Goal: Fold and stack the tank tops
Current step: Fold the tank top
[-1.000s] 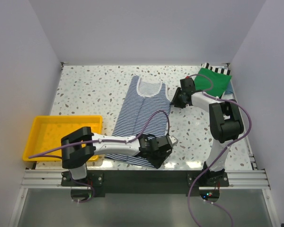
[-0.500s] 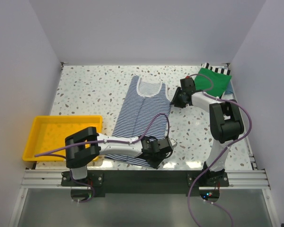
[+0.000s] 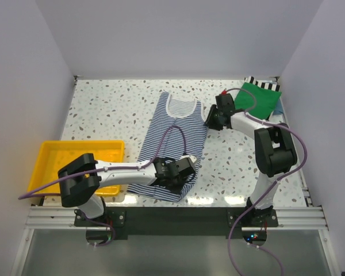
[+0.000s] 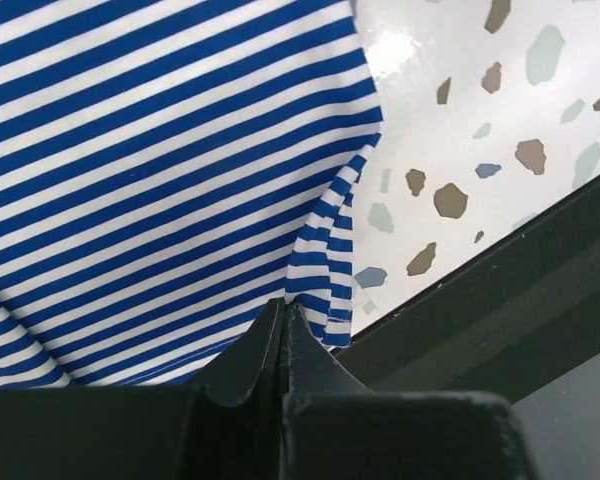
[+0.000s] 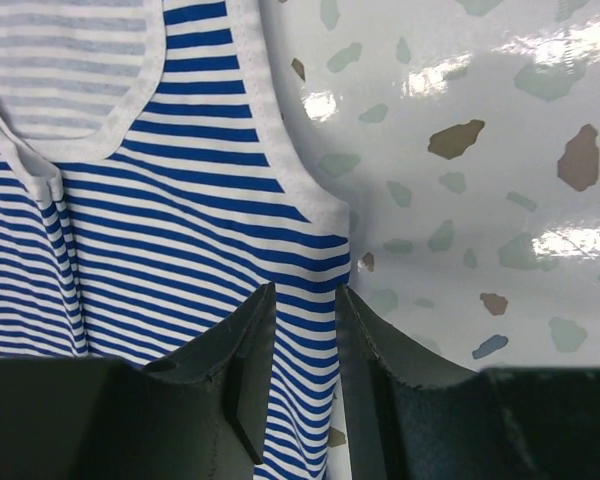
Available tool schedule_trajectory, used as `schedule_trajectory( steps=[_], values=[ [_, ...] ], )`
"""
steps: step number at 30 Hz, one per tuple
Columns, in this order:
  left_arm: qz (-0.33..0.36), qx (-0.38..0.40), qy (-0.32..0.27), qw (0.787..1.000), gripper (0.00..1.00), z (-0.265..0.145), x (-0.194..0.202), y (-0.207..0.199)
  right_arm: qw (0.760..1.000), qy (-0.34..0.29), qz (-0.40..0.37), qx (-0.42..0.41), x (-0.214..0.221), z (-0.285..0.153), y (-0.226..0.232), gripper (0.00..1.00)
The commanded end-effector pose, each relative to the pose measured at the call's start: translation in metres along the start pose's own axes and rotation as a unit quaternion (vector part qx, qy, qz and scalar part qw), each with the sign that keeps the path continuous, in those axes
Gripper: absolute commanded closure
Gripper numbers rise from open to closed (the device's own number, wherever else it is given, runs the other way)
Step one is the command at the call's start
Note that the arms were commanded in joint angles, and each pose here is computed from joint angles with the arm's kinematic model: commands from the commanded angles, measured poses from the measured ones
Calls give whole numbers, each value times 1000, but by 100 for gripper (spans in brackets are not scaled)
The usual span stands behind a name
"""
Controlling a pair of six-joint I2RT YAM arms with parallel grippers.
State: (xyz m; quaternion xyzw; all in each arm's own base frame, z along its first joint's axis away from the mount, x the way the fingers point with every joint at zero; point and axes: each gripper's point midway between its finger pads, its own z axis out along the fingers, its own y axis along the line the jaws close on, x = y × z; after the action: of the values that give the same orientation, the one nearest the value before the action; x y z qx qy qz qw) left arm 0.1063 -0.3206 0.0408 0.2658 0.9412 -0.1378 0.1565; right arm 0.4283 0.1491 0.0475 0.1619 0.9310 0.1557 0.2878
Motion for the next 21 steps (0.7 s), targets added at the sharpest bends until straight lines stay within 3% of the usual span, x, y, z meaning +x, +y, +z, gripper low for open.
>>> schedule_trajectory(
  steps=[1,11,16,21],
  values=[
    [-23,-5,-13,1000,100,-9,-3,8,1000,-9,-14,4,-1,3,6,66],
    [-32,3,-14,999,100,-17,-1,13,997,-17,-19,78,-3,20,-21,67],
    [-20,24,-15,999,100,-21,-4,6,997,-13,-21,71,-2,27,-18,69],
    [-4,40,-25,999,100,-25,-9,0,996,-19,-18,90,-7,25,-25,88]
  ],
)
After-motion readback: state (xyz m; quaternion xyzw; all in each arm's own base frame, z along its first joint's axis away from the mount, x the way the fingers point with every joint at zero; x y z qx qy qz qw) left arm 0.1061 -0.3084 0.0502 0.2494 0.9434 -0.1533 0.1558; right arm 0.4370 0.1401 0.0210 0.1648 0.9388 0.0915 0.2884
